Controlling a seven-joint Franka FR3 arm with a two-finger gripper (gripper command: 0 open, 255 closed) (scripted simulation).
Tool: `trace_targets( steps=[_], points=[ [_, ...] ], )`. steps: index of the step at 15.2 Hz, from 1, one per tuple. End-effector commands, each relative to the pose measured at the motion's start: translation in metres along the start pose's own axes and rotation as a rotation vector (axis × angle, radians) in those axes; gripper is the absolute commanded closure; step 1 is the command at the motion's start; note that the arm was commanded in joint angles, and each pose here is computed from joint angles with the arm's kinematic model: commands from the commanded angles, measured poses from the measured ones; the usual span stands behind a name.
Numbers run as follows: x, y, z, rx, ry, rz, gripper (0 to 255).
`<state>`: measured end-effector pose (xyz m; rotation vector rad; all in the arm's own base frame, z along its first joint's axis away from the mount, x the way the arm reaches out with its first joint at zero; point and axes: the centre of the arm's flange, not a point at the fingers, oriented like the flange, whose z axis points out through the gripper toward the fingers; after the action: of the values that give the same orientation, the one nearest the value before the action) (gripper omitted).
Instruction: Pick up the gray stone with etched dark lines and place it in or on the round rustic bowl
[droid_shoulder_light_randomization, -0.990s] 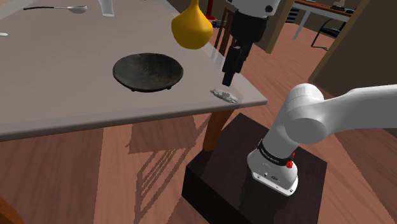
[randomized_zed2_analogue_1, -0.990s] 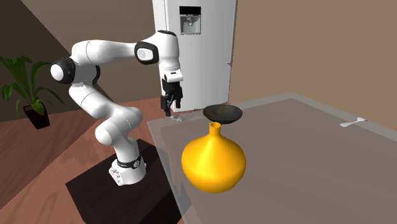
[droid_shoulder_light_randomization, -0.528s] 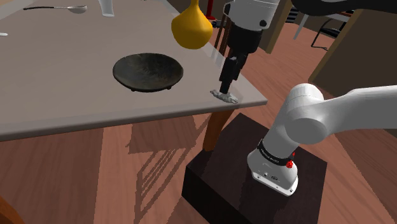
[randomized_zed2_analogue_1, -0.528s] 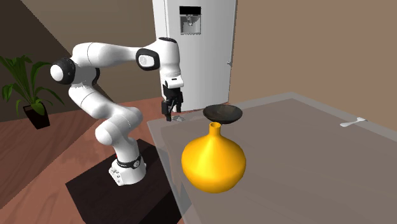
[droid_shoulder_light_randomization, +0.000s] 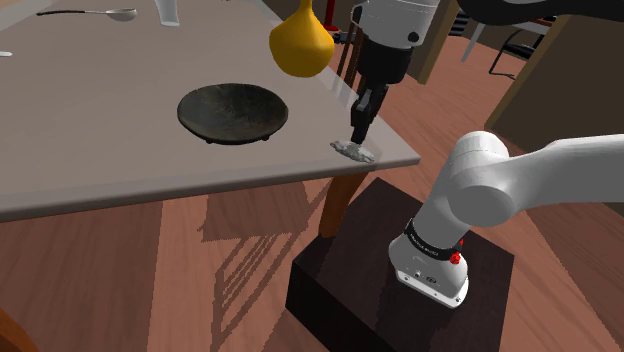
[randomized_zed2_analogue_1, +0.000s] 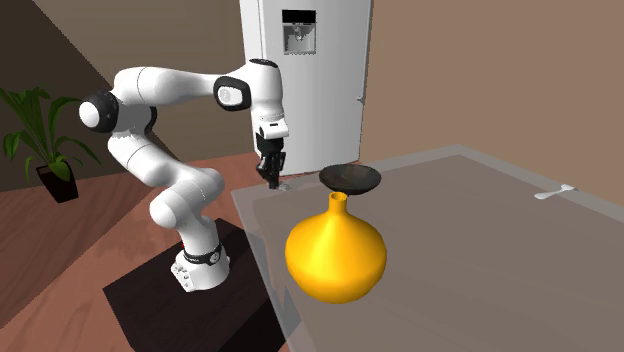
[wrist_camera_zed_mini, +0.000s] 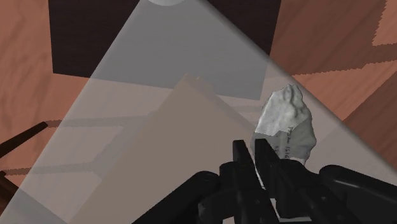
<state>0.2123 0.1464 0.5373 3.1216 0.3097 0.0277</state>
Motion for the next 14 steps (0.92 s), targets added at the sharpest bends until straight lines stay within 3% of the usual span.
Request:
trace_targets(
  steps=[1,6,7,10,14],
  points=[
    [0.000,0.000,0.000,0.000,0.000,0.000,255],
    [0.000,0.000,0.000,0.000,0.000,0.000,255],
    [0.000,0.000,0.000,0.000,0.000,0.000,0],
    [0.030,-0.039,-0.020,-0.047,-0.101,-0.259,0],
    [0.029,-0.039,-0.005,-0.049,-0.104,-0.268,0]
  ],
)
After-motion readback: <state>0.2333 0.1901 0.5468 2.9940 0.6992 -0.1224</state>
